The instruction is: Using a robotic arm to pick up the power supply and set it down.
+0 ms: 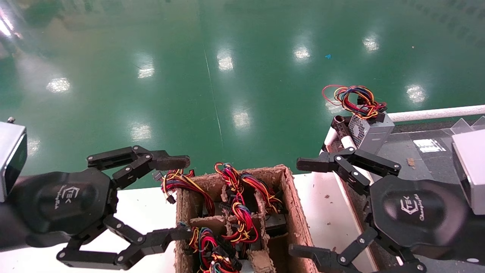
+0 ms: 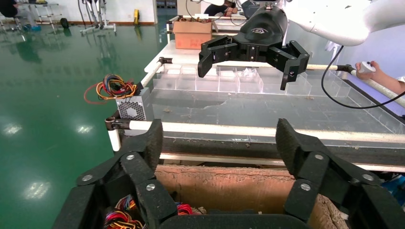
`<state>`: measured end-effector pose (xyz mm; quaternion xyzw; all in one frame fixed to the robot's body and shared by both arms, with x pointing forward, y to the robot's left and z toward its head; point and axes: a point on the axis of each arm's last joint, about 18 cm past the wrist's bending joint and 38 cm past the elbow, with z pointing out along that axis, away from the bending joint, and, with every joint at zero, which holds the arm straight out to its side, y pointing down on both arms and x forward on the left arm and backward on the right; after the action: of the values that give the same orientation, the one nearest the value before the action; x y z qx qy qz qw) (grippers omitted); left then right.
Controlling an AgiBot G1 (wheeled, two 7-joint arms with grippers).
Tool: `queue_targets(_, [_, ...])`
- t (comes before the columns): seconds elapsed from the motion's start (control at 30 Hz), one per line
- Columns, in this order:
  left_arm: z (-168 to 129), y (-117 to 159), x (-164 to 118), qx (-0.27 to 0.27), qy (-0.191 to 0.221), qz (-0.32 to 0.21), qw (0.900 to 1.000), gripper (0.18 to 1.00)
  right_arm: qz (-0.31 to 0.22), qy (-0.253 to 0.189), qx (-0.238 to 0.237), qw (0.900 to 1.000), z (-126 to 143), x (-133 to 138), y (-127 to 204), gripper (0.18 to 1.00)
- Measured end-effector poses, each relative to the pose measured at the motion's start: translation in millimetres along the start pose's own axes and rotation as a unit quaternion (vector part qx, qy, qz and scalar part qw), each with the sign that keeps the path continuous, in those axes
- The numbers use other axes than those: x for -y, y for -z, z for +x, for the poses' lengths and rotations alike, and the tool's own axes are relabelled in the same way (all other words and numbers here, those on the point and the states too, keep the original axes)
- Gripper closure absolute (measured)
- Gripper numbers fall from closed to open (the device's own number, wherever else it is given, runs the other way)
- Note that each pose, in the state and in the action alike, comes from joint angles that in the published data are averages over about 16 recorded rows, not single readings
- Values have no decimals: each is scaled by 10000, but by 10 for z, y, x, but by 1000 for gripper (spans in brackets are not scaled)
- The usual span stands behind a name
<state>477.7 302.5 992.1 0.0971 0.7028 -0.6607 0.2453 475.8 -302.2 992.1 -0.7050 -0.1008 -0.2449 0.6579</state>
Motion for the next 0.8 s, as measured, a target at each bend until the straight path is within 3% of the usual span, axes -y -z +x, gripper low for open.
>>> queue_targets(0.4, [0,0,0,0,0,0,10000,494,0,0,0,10000,0,0,0,178])
queue_targets(0.8, [0,0,0,0,0,0,10000,769,0,0,0,10000,0,0,0,178])
